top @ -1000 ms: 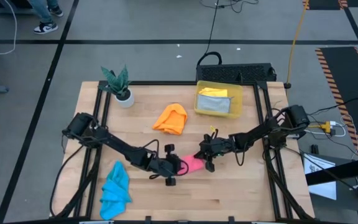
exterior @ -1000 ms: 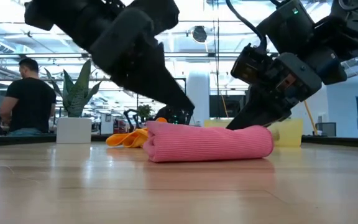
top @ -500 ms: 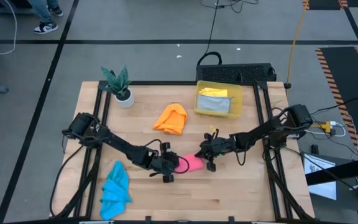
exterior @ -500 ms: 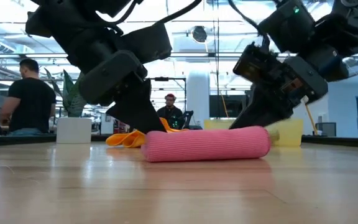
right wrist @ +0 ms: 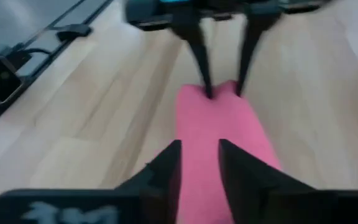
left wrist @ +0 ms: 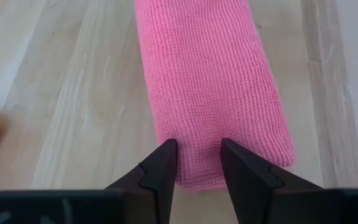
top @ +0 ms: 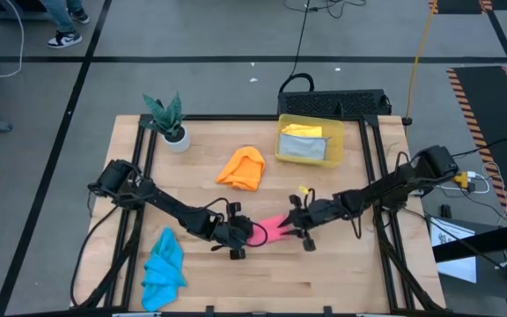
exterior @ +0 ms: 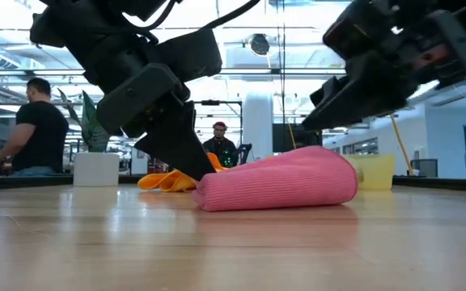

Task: Fold microfiber towels
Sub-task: Fold the pink kitchen towel

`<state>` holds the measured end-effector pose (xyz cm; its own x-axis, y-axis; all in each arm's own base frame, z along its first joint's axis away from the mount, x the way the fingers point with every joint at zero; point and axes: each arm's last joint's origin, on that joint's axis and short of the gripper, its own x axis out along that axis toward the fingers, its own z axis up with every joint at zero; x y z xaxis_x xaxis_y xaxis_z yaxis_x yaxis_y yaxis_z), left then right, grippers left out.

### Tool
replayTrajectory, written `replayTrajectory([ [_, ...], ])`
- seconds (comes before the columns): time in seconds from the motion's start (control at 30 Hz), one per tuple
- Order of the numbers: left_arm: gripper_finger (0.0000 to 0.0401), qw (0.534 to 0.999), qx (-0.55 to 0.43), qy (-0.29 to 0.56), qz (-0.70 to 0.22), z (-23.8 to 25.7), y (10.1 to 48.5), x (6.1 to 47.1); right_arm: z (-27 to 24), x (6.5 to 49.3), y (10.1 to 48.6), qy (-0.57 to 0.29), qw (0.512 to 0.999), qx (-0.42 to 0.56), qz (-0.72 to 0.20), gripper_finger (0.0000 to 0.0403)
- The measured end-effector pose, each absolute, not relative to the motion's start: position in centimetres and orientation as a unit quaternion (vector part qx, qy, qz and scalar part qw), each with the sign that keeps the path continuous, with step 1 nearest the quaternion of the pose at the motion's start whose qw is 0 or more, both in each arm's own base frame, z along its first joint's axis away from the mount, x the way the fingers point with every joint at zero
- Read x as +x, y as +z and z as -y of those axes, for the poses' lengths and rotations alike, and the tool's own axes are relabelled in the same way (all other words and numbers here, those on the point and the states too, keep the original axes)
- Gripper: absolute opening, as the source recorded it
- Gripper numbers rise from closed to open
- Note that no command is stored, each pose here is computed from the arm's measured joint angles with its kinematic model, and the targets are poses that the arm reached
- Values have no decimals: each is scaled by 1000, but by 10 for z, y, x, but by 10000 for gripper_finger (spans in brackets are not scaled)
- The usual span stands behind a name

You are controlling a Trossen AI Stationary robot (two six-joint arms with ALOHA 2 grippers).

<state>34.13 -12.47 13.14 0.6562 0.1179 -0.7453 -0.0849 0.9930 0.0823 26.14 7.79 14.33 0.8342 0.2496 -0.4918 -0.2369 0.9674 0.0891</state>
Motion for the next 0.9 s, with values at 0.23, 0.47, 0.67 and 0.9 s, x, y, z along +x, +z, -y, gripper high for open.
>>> replayTrajectory([
  [0.23,131,910,14,49,-412,124,131,342,-100,274,136,161,954,-76,-242,185],
  [0.47,131,912,3,53,-407,123,137,341,-112,300,121,144,930,-175,-291,214],
  [0.67,131,932,-15,48,-358,120,165,342,-111,301,119,134,919,-195,-316,200],
  [0.9,131,920,-20,42,-390,108,139,351,-111,300,117,136,915,-199,-324,179],
])
